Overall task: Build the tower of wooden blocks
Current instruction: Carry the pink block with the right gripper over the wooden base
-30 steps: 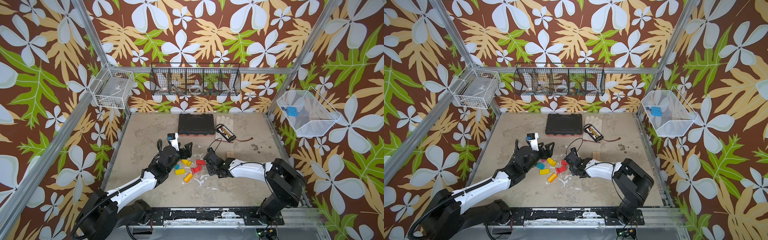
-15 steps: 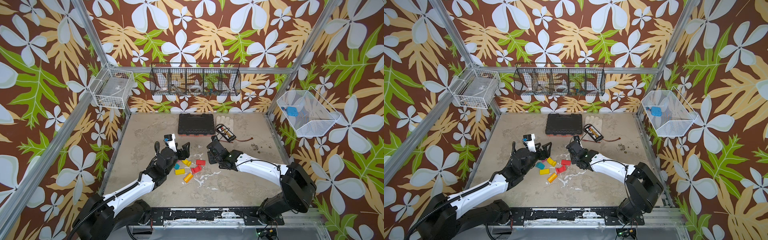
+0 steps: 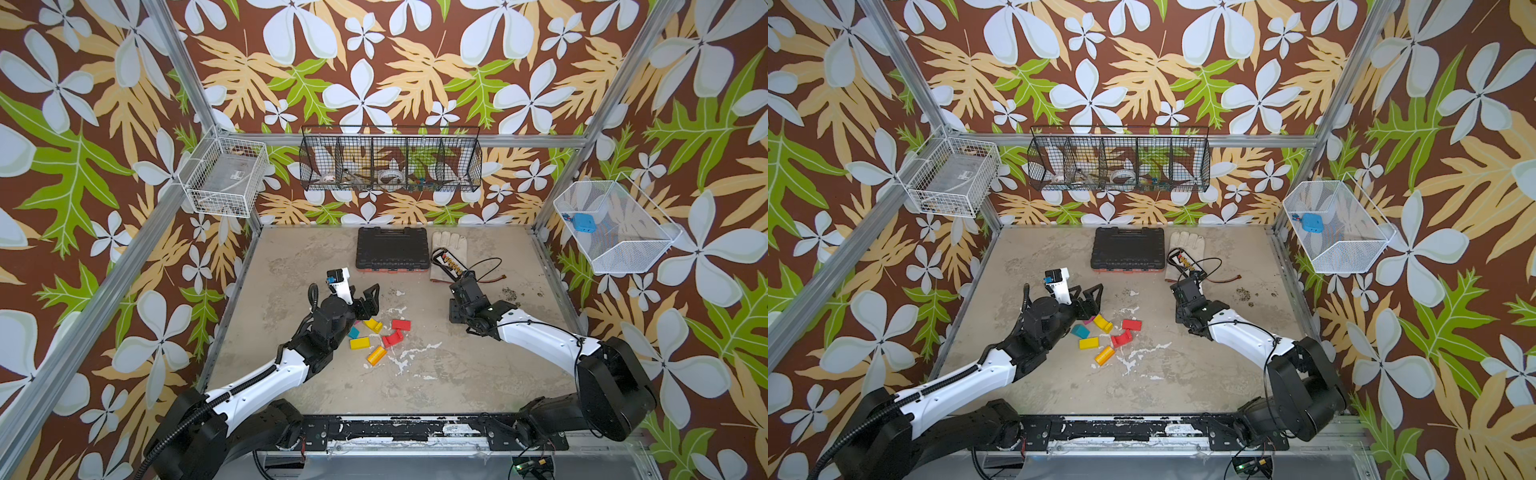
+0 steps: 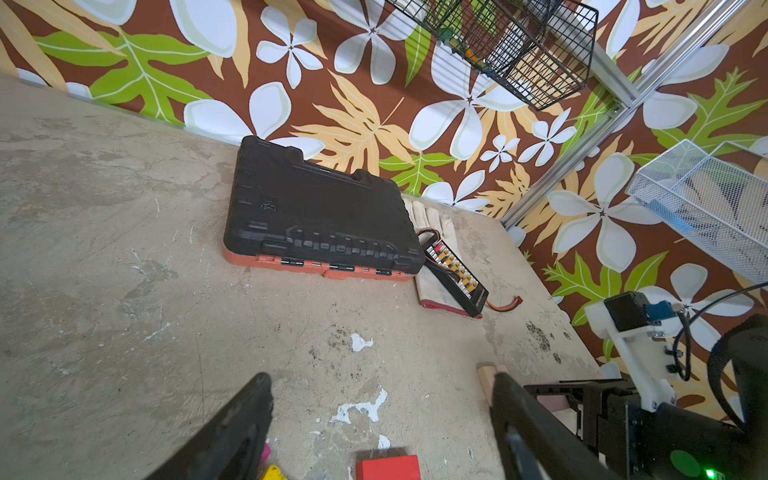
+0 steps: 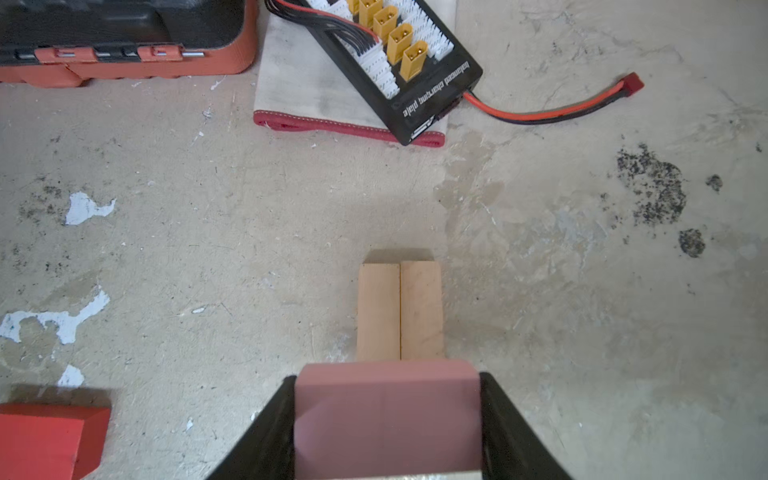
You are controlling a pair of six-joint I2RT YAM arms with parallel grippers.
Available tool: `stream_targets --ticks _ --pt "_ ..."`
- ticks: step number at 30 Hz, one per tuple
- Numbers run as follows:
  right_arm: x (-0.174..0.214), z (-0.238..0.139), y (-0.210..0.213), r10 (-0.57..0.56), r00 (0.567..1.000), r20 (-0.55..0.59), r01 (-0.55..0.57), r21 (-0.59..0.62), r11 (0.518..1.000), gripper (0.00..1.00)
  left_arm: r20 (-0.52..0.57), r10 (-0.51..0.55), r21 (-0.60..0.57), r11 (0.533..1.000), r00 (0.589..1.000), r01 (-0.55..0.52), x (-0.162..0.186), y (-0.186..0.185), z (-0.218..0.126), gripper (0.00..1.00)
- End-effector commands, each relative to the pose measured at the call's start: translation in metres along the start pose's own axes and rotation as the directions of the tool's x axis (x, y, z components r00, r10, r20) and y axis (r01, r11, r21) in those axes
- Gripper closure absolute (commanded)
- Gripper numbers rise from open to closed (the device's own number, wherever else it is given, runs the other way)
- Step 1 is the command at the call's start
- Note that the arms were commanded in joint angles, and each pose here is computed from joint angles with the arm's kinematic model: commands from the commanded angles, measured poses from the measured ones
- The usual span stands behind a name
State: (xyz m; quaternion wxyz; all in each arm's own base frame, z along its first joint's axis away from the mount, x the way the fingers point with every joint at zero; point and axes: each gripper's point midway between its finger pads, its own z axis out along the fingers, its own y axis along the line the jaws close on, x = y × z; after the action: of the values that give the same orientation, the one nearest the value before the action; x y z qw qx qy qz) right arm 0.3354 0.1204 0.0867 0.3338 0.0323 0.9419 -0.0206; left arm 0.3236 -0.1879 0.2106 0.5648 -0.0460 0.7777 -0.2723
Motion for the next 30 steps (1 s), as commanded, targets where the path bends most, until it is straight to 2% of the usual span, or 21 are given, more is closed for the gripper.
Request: stream_targets --ticks 1,17,30 --pt "-0.001 0.006 0.001 0.002 1.000 -0.003 -0.002 0.004 1.000 0.65 0.026 -0.001 0.005 1.000 1.000 0.001 -0.006 -0.002 0.001 0.16" --pt "0.017 0.033 0.002 0.017 0.994 -0.110 -0.019 -0.021 1.000 0.69 -0.002 0.003 0.002 1.000 1.000 -0.003 -0.001 -0.003 0.009 0.16" --pt "0.022 0.044 -0.004 0.018 0.990 -0.142 -0.015 0.022 1.000 0.70 -0.007 0.000 0.007 1.000 1.000 0.000 0.000 -0.004 0.009 0.16"
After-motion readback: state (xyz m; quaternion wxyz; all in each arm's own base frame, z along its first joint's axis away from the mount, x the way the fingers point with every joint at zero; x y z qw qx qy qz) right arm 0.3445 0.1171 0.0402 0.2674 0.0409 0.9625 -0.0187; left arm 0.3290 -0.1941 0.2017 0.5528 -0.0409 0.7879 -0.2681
